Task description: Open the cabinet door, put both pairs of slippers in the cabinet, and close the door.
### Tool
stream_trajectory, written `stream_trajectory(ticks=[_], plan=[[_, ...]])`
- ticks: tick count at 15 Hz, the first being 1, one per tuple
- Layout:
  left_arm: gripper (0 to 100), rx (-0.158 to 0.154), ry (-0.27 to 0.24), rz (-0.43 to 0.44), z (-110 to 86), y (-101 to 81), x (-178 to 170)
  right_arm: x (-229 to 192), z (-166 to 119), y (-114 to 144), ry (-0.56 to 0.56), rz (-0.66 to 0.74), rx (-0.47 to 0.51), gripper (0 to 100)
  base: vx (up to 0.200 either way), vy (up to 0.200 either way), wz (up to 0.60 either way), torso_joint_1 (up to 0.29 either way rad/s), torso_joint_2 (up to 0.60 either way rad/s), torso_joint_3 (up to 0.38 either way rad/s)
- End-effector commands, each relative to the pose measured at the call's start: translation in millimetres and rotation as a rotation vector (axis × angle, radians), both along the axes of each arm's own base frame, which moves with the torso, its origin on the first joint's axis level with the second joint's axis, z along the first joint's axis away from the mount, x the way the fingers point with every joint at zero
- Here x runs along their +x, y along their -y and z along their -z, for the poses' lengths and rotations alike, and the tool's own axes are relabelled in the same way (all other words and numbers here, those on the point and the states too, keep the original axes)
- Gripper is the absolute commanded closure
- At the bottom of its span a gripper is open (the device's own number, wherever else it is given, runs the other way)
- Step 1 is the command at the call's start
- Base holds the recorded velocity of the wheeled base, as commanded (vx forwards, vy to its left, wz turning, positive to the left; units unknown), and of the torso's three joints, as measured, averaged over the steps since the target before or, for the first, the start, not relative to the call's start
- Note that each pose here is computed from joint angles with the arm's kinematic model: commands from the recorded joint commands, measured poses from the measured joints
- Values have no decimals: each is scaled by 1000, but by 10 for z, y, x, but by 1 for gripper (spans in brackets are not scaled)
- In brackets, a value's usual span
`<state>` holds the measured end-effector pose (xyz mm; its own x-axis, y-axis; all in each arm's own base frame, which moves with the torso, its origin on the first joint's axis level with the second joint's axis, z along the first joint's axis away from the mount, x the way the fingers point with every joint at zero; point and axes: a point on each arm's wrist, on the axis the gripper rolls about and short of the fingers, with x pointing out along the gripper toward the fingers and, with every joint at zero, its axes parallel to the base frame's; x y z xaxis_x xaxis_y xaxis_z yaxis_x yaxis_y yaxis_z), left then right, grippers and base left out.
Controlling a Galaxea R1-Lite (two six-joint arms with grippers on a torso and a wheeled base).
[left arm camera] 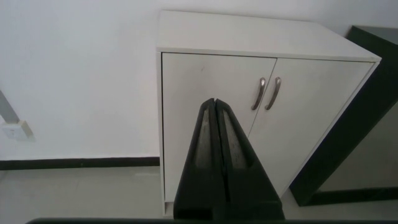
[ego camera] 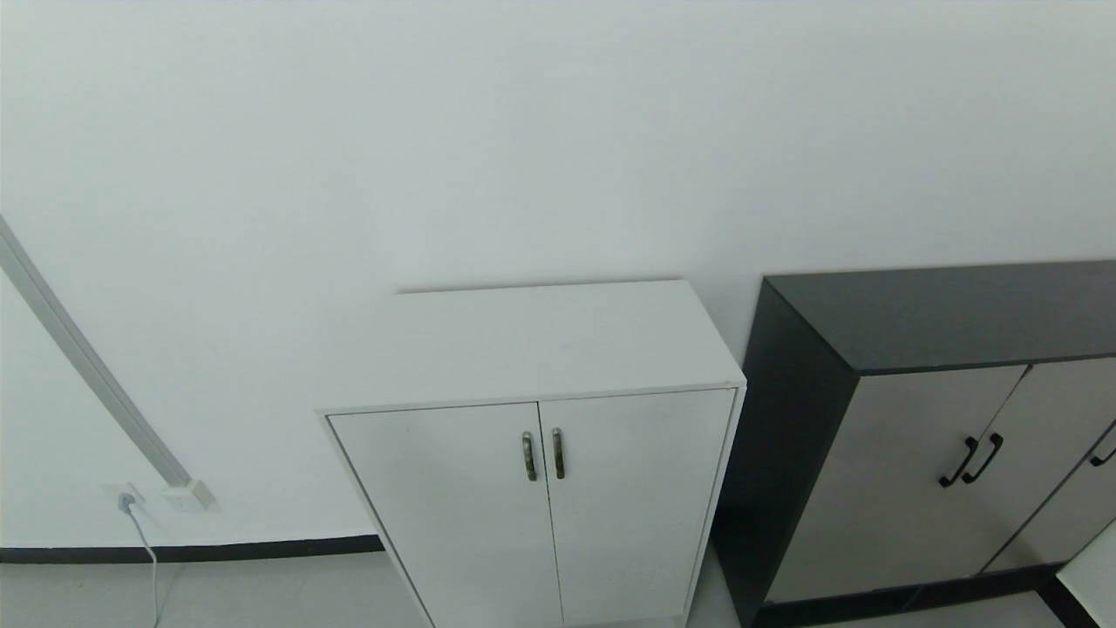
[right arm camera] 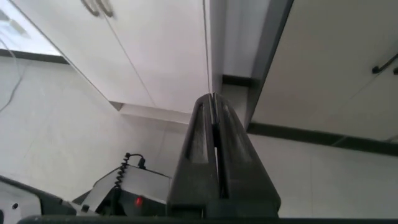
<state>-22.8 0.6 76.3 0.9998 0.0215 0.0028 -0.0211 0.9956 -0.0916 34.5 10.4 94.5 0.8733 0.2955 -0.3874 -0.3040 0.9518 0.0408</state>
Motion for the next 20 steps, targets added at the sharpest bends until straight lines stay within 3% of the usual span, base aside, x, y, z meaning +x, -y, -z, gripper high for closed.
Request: stream_trajectory(ticks=[1,9,12,20], plan=[[100,0,0,2,0,0,0,-153,48,37,45,-5,11,100,0,0,0,0,0,0],[100,1,-1,0,0,0,1,-313,125,76,70,-59,15,100,0,0,0,0,0,0],[100,0,-1,0,0,0,1,-329,156,81,91,-73,-25,100,0,0,0,0,0,0],[100,0,-1,0,0,0,1,-405,160,91,189,166,-28,100,0,0,0,0,0,0]])
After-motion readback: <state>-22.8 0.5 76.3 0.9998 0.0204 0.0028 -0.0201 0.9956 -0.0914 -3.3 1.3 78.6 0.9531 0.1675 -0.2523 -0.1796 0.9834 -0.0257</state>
